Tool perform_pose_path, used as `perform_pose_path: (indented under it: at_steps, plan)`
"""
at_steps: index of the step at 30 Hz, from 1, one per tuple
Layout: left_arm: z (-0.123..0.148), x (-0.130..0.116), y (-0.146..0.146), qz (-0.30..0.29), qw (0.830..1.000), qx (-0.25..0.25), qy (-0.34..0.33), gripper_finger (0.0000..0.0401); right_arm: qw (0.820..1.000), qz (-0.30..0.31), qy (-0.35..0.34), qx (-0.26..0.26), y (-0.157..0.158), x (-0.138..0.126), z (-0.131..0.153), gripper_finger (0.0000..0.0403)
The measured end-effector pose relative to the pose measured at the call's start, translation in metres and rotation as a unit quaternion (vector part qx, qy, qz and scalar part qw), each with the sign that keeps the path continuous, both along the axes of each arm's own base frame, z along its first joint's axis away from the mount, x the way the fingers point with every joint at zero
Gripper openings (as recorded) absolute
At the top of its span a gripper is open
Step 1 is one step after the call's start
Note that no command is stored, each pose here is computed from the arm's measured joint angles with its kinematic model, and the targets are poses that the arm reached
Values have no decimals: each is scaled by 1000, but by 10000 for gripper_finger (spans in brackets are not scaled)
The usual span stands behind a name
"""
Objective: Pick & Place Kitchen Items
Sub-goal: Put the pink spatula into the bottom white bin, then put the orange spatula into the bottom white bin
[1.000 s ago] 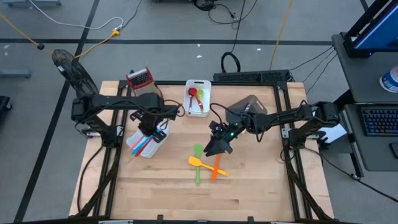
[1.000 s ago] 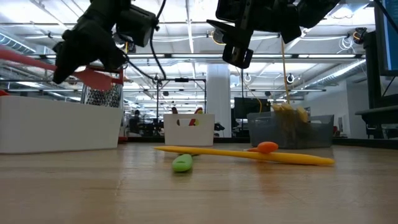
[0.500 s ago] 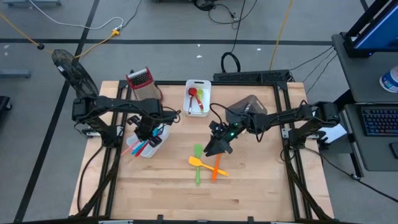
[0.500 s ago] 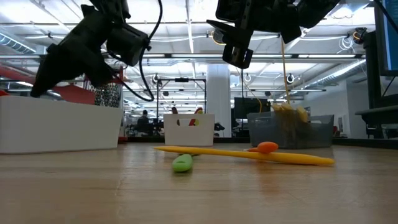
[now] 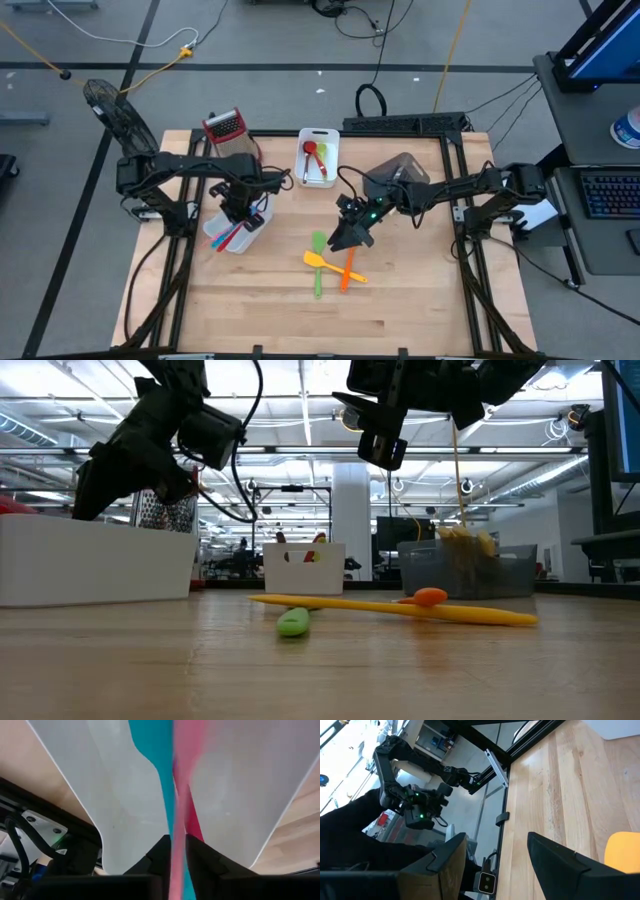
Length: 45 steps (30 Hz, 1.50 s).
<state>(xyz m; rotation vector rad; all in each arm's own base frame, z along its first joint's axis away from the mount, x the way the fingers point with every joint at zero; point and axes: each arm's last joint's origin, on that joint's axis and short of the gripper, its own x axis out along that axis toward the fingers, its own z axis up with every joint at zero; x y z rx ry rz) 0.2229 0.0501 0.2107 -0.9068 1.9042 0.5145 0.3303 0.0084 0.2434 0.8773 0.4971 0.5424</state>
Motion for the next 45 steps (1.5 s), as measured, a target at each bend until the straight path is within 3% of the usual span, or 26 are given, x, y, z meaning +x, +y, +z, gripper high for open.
perform_pose_path:
  at_steps: [10, 16, 23, 27, 32, 40, 43, 45]
  plan:
    - [0, -1, 1, -4, 1000, -3, 0, 127, 1000, 0, 0, 0, 0, 0, 0, 207]
    - [9, -6, -1, -4, 1000, -2, -15, 146, 1000, 0, 0, -1, 0, 0, 0, 207]
    - [42, -29, -4, 23, 995, 68, -74, 147, 999, 10, -28, -39, 0, 0, -1, 202]
    - [67, -47, -10, 52, 980, 115, -152, 147, 998, 13, -35, -52, 0, 0, -1, 202]
    - [96, -65, -18, 86, 934, 176, -300, 147, 999, 14, -26, -46, 1, -1, -2, 201]
    - [141, -76, -30, 52, 798, 257, -543, 147, 999, 18, -15, -40, 5, -1, -3, 203]
    - [151, -78, -35, 29, 760, 274, -589, 147, 999, 17, -15, -40, 5, -1, -3, 203]
    - [154, -79, -40, 12, 746, 284, -603, 147, 999, 17, -15, -40, 5, -1, -3, 203]
